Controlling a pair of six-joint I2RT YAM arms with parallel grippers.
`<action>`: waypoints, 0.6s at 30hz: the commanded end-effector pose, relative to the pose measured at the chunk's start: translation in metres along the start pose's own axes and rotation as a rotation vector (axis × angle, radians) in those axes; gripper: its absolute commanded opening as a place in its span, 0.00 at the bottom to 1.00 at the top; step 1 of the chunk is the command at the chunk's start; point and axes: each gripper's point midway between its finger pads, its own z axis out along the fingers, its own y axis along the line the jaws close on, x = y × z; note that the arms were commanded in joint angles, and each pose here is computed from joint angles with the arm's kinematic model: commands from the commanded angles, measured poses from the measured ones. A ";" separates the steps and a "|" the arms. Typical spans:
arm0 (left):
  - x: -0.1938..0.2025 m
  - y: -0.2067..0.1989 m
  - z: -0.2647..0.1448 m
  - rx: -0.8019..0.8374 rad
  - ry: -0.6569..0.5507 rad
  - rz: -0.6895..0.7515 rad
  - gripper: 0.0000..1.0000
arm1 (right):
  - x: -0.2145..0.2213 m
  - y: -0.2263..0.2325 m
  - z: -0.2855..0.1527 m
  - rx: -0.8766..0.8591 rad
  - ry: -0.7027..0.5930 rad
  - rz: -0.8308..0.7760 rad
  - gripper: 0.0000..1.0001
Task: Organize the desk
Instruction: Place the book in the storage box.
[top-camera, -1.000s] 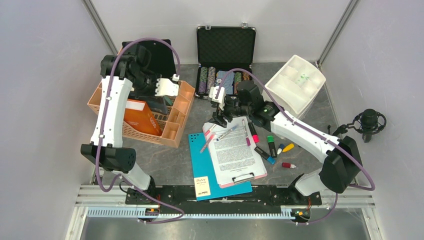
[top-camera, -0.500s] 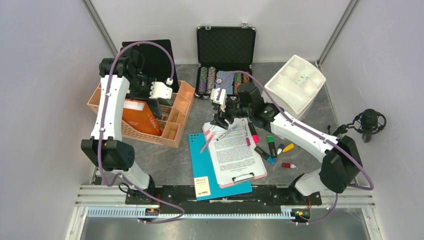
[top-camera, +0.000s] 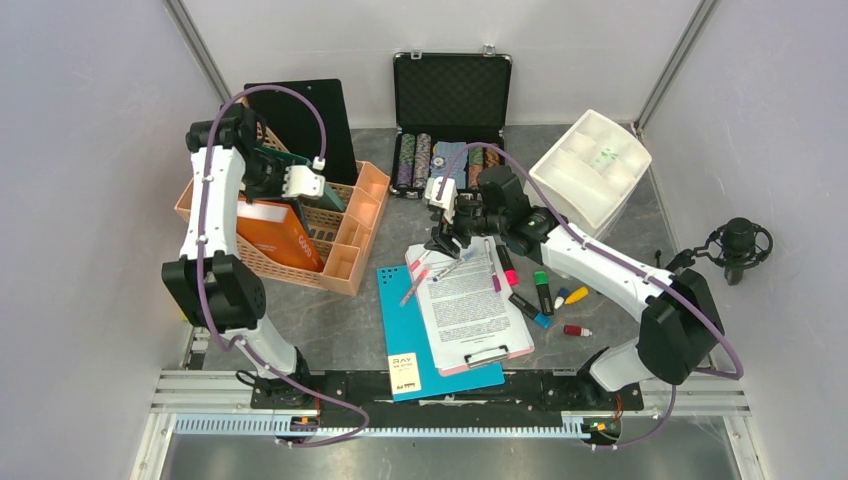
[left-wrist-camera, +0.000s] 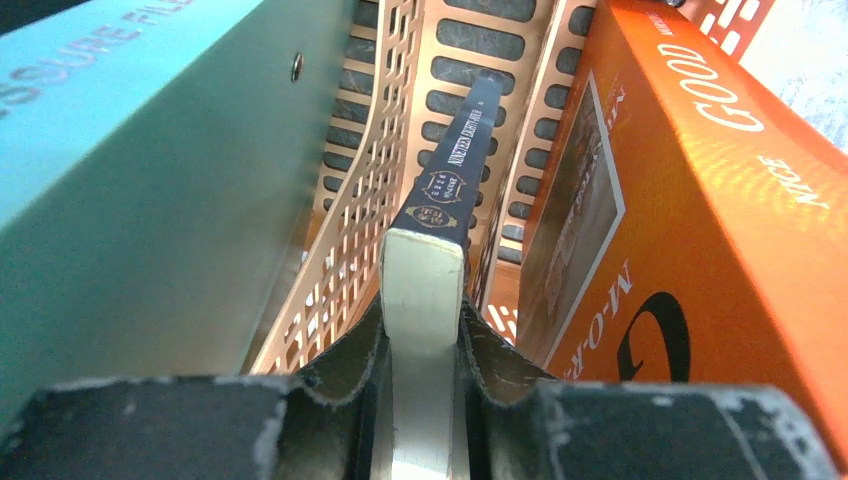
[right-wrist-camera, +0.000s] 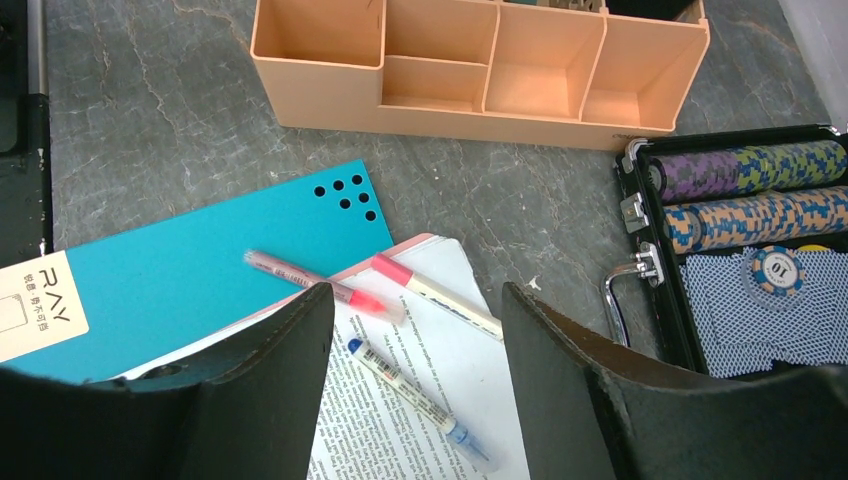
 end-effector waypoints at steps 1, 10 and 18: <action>0.002 0.005 -0.001 -0.031 -0.038 0.031 0.02 | -0.006 -0.004 0.004 -0.005 -0.032 -0.009 0.68; 0.014 0.009 0.011 -0.036 -0.049 0.008 0.09 | 0.000 -0.004 0.005 -0.006 -0.018 0.002 0.68; 0.023 0.007 0.018 -0.022 -0.022 -0.008 0.23 | 0.007 -0.004 0.006 -0.005 -0.006 0.012 0.68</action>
